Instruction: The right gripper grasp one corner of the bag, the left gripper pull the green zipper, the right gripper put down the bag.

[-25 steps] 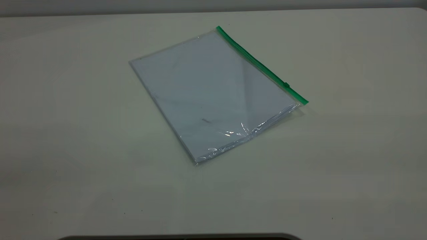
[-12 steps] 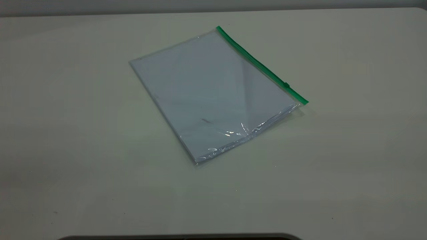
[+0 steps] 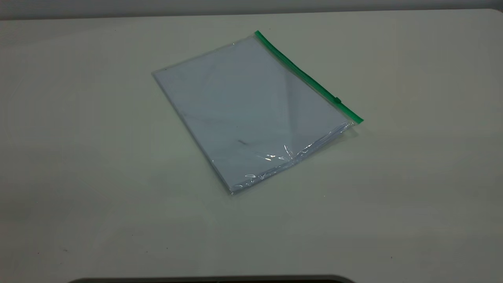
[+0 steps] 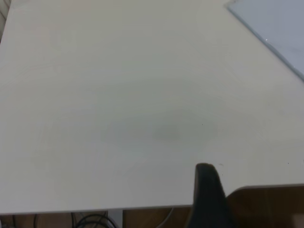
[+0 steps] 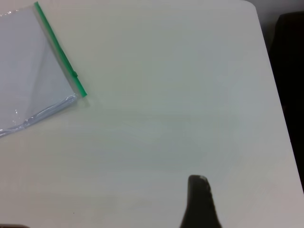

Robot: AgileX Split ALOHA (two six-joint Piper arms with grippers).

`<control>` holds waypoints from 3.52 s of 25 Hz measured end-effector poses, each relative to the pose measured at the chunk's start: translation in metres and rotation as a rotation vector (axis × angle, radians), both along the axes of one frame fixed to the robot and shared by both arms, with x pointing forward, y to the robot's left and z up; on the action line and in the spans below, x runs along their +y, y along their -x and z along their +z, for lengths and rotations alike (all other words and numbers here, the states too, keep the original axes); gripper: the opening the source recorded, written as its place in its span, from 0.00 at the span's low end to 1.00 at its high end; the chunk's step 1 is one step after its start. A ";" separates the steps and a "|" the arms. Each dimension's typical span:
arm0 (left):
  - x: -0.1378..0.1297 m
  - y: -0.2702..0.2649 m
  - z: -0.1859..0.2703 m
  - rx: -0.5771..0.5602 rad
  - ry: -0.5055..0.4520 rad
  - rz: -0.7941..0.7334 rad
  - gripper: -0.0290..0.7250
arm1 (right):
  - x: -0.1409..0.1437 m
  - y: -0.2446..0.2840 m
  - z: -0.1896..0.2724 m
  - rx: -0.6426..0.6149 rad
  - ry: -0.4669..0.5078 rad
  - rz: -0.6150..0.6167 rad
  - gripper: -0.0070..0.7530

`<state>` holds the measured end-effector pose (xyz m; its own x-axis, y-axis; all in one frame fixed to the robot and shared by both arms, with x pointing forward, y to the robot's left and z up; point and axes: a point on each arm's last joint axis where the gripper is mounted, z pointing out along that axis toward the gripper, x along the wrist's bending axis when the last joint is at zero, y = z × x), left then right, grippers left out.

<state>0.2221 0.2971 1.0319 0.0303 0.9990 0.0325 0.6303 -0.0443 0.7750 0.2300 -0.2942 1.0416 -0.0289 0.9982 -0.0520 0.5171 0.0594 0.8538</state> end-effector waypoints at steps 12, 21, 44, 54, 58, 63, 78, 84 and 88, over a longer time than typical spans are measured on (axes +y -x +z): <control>0.002 -0.012 0.016 -0.058 0.032 0.040 0.77 | 0.008 -0.002 0.008 -0.054 -0.111 0.032 0.77; 0.006 -0.098 0.040 0.073 0.048 0.060 0.77 | 0.013 -0.061 0.036 0.085 -0.187 0.092 0.77; -0.016 -0.357 -0.004 0.186 -0.034 -0.124 0.77 | 0.014 -0.248 -0.083 0.471 -0.303 0.165 0.77; -0.072 -0.407 -0.063 0.313 -0.115 -0.328 0.77 | 0.024 -0.282 -0.167 0.529 -0.455 0.230 0.77; -0.085 -0.411 -0.079 0.349 -0.125 -0.365 0.77 | 0.029 -0.293 -0.195 0.557 -0.512 0.278 0.77; -0.093 -0.410 -0.087 0.369 -0.130 -0.386 0.77 | 0.034 -0.314 -0.224 0.581 -0.590 0.323 0.77; -0.095 -0.410 -0.087 0.365 -0.126 -0.385 0.77 | 0.040 -0.346 -0.285 0.589 -0.658 0.415 0.77; -0.095 -0.411 -0.088 0.359 -0.126 -0.385 0.77 | 0.040 -0.355 -0.298 0.585 -0.661 0.417 0.77; -0.095 -0.411 -0.087 0.354 -0.126 -0.385 0.77 | 0.044 -0.357 -0.305 0.585 -0.682 0.436 0.77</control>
<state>0.6331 0.2021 0.9446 0.4246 0.9025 0.0730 0.7721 -0.4030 0.4914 0.5874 -0.2506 0.7367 -0.2380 0.7050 0.6681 0.9170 -0.0636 0.3938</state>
